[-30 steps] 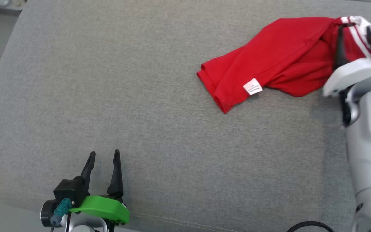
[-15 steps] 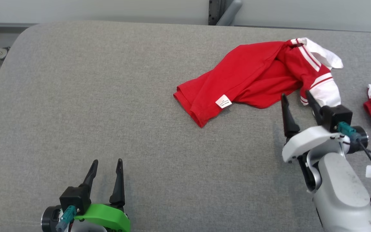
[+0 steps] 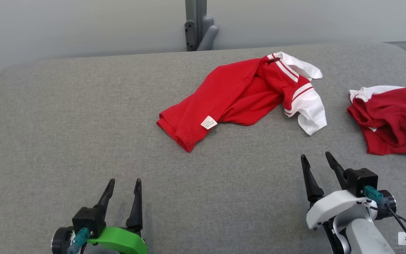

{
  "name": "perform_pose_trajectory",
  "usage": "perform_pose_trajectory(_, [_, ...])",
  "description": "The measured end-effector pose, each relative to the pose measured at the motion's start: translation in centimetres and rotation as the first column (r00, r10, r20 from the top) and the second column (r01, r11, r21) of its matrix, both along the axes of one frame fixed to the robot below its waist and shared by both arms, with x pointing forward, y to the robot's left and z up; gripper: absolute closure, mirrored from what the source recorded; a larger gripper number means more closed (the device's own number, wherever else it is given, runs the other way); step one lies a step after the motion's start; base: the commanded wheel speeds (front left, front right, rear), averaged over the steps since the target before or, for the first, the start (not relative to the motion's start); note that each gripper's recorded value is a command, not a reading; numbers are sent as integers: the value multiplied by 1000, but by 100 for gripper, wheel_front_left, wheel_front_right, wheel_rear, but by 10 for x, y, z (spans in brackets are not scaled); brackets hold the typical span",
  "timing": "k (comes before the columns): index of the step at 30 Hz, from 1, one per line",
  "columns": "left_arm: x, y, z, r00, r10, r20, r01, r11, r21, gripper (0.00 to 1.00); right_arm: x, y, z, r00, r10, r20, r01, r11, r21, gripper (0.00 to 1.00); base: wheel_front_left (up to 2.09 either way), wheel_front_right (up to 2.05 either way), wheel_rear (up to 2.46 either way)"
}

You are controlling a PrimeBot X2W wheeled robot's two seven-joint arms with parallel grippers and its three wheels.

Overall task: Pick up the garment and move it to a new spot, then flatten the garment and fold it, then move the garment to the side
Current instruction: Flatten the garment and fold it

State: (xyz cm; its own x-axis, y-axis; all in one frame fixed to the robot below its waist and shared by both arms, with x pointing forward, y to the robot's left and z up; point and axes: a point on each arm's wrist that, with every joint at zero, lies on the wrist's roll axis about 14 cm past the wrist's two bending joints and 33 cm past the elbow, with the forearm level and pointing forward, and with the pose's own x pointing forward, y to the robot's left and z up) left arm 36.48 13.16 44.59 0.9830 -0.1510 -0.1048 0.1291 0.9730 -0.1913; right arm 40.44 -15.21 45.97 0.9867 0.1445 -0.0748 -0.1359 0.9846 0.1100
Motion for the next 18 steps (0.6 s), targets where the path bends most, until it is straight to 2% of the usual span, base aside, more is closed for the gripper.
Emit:
perform_pose_trajectory(8, [40, -53, 13, 983, -179, 49, 180, 984, -4, 0, 6, -15, 3, 999, -45, 12, 45, 999, 3, 0, 0, 0, 0])
perform_pose_trajectory(18, [77, -101, -20, 948, -316, -37, 315, 949, -25, 0, 10, -47, -8, 991, -130, -13, 130, 991, -22, 0, 0, 0, 0])
